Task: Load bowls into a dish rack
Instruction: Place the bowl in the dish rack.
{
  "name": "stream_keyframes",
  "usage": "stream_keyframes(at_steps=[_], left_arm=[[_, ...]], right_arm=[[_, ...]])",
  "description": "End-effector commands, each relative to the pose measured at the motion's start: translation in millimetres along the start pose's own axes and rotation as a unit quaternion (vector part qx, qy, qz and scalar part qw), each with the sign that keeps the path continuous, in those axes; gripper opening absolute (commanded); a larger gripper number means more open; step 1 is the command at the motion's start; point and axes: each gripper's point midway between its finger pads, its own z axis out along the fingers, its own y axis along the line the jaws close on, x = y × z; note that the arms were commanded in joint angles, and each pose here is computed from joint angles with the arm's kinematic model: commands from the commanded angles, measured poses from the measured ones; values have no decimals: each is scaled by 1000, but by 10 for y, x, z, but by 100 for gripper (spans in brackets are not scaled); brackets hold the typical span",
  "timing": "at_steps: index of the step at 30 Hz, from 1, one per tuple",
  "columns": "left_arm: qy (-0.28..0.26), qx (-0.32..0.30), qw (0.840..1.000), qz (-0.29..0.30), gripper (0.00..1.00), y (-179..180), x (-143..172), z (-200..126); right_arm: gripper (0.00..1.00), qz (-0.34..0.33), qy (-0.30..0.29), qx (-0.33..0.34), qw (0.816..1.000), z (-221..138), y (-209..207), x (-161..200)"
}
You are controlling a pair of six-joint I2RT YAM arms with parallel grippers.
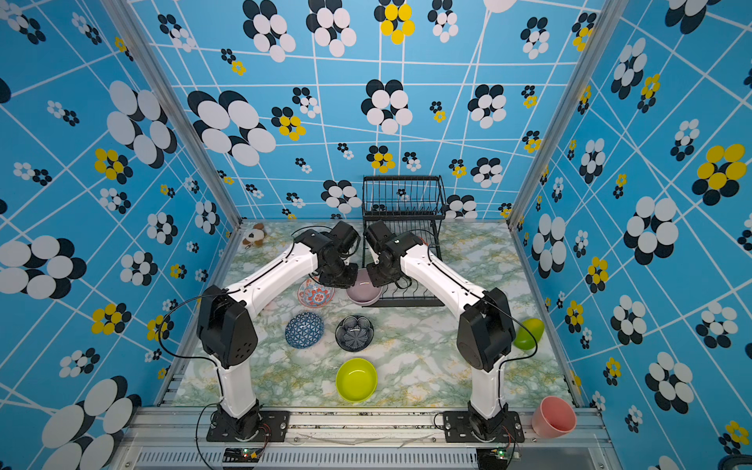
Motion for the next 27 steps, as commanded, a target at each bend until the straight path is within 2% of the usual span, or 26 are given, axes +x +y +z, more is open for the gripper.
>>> stream_keyframes(at_steps=[1, 6, 11, 17, 18, 24, 26, 27], left_arm=[[-26, 10, 1000, -4, 0, -7, -59, -173], [-28, 13, 1000, -3, 0, -14, -61, -188], [-29, 18, 999, -3, 0, -36, -67, -191], [-27, 31, 999, -3, 0, -81, -64, -182], [-27, 33, 999, -3, 2, -86, -64, -179], [-29, 44, 999, -2, 32, -120, -61, -175], [-29, 46, 999, -1, 34, -125, -66, -176], [-29, 47, 998, -1, 40, -131, -64, -179]], right_arm=[[19, -13, 17, 17, 1000, 32, -36, 45], [13, -15, 19, 14, 1000, 49, -12, 48], [0, -14, 12, 12, 1000, 29, 8, 22], [0, -11, 3, 12, 1000, -4, 11, -6], [0, -11, 0, 12, 1000, -8, 11, -12], [0, -1, -6, 23, 1000, 7, -28, -21], [0, 3, -9, 25, 1000, 5, -38, -28], [0, 5, -13, 27, 1000, 4, -44, -36]])
